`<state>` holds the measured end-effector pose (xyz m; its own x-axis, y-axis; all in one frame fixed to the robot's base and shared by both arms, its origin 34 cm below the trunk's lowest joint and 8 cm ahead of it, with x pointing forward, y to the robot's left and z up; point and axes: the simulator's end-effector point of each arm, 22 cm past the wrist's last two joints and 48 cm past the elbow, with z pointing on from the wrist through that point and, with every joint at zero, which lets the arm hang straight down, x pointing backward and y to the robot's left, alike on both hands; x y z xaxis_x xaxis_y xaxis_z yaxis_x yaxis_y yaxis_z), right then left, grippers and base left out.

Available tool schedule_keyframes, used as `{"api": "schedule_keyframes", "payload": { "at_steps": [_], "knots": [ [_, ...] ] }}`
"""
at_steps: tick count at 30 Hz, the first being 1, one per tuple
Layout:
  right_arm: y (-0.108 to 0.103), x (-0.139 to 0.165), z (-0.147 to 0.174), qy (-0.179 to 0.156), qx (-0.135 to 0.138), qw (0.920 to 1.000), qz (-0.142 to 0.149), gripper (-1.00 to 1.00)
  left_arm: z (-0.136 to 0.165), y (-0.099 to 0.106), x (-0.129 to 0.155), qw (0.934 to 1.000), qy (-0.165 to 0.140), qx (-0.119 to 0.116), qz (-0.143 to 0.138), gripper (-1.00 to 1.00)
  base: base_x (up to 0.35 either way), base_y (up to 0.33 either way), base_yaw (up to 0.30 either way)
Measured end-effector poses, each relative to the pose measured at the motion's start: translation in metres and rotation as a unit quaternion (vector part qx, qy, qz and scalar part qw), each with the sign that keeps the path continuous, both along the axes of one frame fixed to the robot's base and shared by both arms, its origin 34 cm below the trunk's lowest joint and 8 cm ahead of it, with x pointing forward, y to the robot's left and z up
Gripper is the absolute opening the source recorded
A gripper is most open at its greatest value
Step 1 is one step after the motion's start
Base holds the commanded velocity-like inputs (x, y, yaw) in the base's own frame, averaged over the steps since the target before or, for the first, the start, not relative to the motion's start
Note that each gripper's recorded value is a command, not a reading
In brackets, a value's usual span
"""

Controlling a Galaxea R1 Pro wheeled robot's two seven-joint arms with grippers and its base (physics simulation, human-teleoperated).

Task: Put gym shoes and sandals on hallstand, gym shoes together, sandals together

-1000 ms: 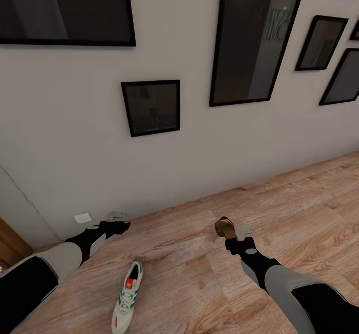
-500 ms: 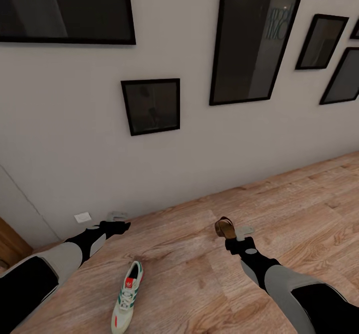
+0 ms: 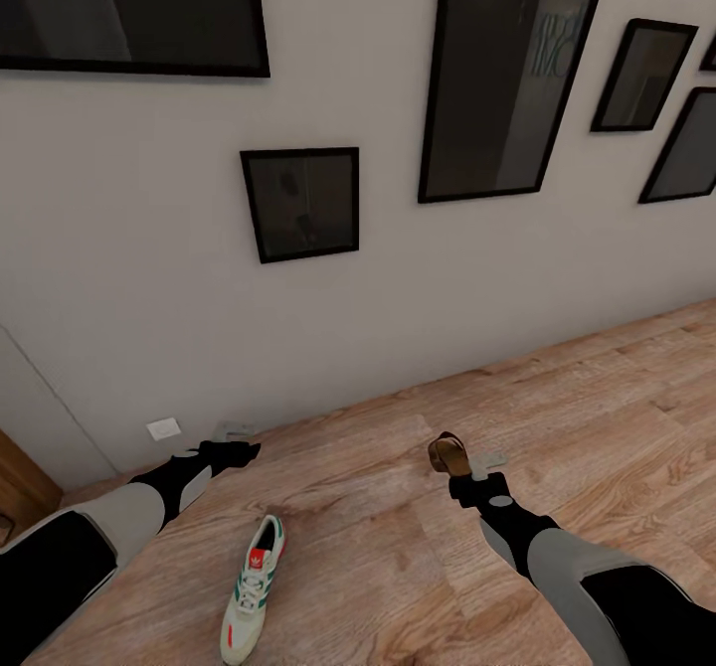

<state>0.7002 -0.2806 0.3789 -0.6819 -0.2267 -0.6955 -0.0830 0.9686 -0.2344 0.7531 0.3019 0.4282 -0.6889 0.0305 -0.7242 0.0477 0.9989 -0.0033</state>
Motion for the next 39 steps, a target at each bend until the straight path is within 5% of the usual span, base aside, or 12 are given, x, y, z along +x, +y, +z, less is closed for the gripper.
{"api": "schedule_keyframes", "payload": {
  "at_steps": [10,12,13,15,25,33,39],
  "knots": [
    [-0.015,0.007,0.009,-0.012,-0.018,0.9995,-0.021,-1.00,0.000,0.000,0.000,1.0000,-0.001,0.000,-0.001,1.00,0.000,0.000,0.000],
    [-0.056,0.028,0.038,-0.043,-0.059,0.9953,-0.064,-1.00,-0.002,-0.001,-0.001,1.0000,0.000,0.000,-0.001,1.00,0.000,0.000,0.000],
    [-0.095,0.055,0.077,-0.070,-0.091,0.9889,-0.095,-1.00,-0.007,-0.001,-0.007,1.0000,0.005,0.000,-0.001,1.00,0.000,0.000,0.000],
    [-0.130,0.082,0.125,-0.100,-0.118,0.9806,-0.121,-1.00,-0.020,-0.001,-0.020,0.9999,0.017,0.000,-0.001,1.00,0.000,0.000,0.000],
    [-0.185,0.063,0.146,-0.210,-0.088,0.9549,-0.191,-1.00,-0.039,0.012,-0.042,0.9987,0.049,0.004,0.009,1.00,0.000,0.000,0.000],
    [-0.193,0.053,0.140,-0.215,-0.086,0.9520,-0.200,-1.00,-0.052,0.018,-0.059,0.9958,0.090,0.005,0.015,1.00,0.000,0.000,0.000],
    [-0.194,0.049,0.134,-0.211,-0.086,0.9526,-0.202,-1.00,-0.081,0.031,-0.100,0.9891,0.145,0.009,0.024,1.00,0.000,0.000,0.000]
  ]
}}
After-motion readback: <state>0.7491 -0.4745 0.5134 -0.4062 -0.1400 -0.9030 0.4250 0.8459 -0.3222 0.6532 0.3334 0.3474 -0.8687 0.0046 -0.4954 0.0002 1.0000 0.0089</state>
